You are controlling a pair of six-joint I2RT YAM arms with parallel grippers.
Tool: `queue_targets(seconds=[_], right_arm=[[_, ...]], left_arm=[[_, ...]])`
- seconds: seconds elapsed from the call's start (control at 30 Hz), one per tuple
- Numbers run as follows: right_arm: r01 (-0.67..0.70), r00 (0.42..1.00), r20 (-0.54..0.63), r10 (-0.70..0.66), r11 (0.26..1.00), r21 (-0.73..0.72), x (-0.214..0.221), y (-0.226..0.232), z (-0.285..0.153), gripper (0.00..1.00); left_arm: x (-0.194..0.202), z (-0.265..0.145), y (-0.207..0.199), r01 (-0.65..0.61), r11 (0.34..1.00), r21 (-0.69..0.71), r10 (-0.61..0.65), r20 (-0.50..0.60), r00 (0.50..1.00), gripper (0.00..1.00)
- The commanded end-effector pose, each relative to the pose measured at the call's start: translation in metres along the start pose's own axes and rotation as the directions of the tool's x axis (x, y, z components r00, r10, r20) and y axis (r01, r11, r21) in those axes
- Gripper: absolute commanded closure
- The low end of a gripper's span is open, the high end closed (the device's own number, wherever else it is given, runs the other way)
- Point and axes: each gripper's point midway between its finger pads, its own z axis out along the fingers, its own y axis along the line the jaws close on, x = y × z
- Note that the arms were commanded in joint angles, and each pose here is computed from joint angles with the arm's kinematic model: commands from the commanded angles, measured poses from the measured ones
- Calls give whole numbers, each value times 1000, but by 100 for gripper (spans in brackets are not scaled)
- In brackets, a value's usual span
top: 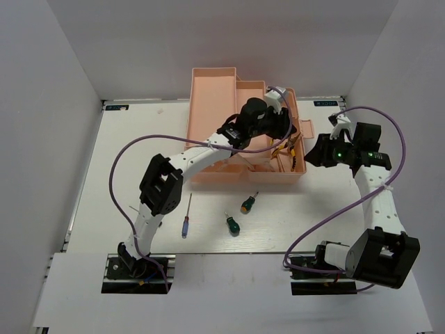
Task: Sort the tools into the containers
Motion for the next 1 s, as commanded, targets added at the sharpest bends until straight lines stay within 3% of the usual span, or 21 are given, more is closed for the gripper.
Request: queue_targets(seconds=[0.0, 0.07, 0.1, 0.13, 0.17, 0.2, 0.37, 0.4, 0.43, 0.47, 0.5, 0.53, 0.57, 0.6, 0.63, 0.7, 0.83, 0.87, 0.9, 0.97], right_arm=[[93, 996, 9, -93, 967, -236, 7, 38, -3, 54], [76, 997, 16, -78, 879, -470, 15, 78, -15, 46], [122, 992, 36, -123, 831, -543, 20, 93, -18, 44], [103, 993, 12, -117, 816, -568, 26, 98, -18, 44], [137, 988, 19, -156, 794, -592, 30, 106, -19, 44], [143, 985, 10, -170, 789, -598, 35, 108, -16, 45], [260, 931, -21, -364, 703, -662, 77, 149, 2, 49], [253, 920, -60, -386, 706, -661, 95, 148, 8, 49], [298, 888, -52, -458, 657, -693, 109, 165, 11, 49], [328, 870, -40, -491, 638, -696, 115, 169, 11, 43], [358, 842, -43, -537, 617, -701, 133, 172, 19, 38], [386, 823, -44, -566, 614, -688, 138, 171, 24, 36], [395, 802, -48, -595, 588, -706, 151, 176, 26, 29], [463, 765, -26, -644, 576, -673, 155, 173, 38, 24], [475, 754, -34, -656, 581, -661, 158, 171, 44, 21], [560, 687, 9, -727, 522, -643, 161, 174, 55, 13], [716, 526, 73, -847, 395, -576, 172, 154, 73, 10], [776, 435, 146, -888, 288, -561, 169, 152, 75, 10], [787, 408, 166, -898, 253, -563, 174, 151, 76, 10], [819, 305, 262, -916, 111, -563, 179, 152, 75, 10]], left_arm=[[-35, -19, -40, -116, 990, 80, 113, 40, 993, 51], [-49, -39, -58, -171, 983, 69, 168, 42, 985, 49], [-37, -46, -61, -211, 976, 58, 211, 8, 977, 45], [-35, -56, -62, -231, 972, 37, 232, -3, 973, 45], [-64, -85, -66, -255, 967, -17, 255, 50, 966, 45], [-39, -97, -60, -266, 963, -45, 266, -7, 964, 45], [-33, -204, -40, -303, 916, -264, 313, -2, 950, 44], [0, -221, -20, -298, 903, -310, 292, -67, 954, 44], [-11, -256, -23, -241, 902, -358, 259, 0, 966, 44], [-1, -272, -15, -211, 894, -395, 229, -3, 973, 44], [40, -289, 7, -205, 870, -448, 183, -92, 979, 44], [50, -305, 19, -174, 841, -512, 147, -94, 985, 27], [58, -321, 23, -89, 831, -549, 68, -59, 996, 27], [93, -337, 39, -97, 788, -607, 11, -144, 990, 27], [104, -346, 47, -81, 759, -646, -22, -149, 989, 26], [139, -360, 59, -34, 713, -701, -122, -172, 977, 26], [175, -365, 67, 17, 682, -731, -219, -182, 959, 26], [182, -365, 67, 19, 681, -732, -237, -196, 951, 25], [188, -362, 63, 30, 696, -718, -252, -205, 946, 25], [198, -359, 65, 37, 680, -732, -284, -217, 934, 25]])
